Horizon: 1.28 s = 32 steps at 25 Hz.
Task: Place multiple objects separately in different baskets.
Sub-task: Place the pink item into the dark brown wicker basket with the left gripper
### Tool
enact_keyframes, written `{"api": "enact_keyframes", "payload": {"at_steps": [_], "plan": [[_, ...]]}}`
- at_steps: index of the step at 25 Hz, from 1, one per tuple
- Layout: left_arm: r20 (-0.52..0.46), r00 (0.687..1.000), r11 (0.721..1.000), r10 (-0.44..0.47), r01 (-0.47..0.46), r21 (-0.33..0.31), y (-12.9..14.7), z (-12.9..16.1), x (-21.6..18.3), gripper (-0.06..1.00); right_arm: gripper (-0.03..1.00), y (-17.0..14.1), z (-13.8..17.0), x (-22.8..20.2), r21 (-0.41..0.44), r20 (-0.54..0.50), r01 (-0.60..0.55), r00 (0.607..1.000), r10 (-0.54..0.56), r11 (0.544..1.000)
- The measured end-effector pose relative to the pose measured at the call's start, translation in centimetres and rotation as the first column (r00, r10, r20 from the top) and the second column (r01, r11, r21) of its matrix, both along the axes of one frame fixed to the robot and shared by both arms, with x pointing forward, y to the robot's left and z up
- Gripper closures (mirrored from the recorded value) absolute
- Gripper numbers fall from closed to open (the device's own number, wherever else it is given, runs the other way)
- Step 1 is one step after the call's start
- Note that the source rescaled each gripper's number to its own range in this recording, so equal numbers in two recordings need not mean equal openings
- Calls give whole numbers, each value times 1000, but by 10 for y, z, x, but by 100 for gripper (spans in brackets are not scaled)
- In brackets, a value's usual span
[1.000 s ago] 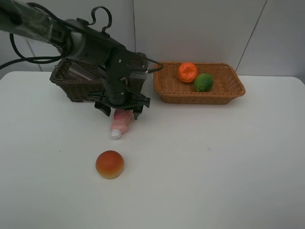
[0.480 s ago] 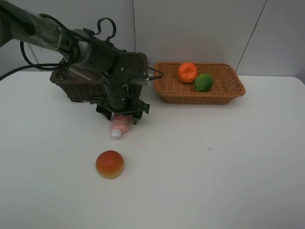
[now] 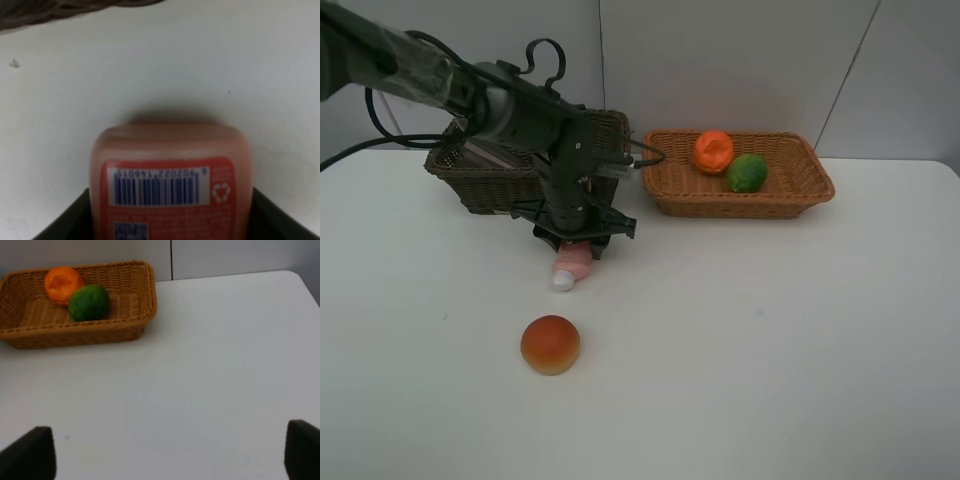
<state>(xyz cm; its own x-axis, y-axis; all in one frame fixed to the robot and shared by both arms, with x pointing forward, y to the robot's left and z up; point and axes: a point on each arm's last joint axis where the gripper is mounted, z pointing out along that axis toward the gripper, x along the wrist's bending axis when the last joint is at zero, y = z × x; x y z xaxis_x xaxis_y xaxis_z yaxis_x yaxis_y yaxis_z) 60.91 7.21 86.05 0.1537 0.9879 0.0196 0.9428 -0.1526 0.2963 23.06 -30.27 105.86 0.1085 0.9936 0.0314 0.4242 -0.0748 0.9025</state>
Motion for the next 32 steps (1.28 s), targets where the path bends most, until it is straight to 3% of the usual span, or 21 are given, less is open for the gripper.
{"api": "enact_keyframes", "payload": {"at_steps": [14, 25, 32], "plan": [[-1, 1000, 1000, 6, -6, 9, 2, 13, -2, 30, -1, 0, 0, 0, 0, 0, 0, 1000, 0, 1000], [47, 998, 999, 34, -35, 5, 13, 90, -14, 30, -1, 0, 0, 0, 0, 0, 0, 1000, 0, 1000], [210, 977, 999, 24, -18, -26, 30, 149, -15, 30, -1, 0, 0, 0, 0, 0, 0, 1000, 0, 1000]]}}
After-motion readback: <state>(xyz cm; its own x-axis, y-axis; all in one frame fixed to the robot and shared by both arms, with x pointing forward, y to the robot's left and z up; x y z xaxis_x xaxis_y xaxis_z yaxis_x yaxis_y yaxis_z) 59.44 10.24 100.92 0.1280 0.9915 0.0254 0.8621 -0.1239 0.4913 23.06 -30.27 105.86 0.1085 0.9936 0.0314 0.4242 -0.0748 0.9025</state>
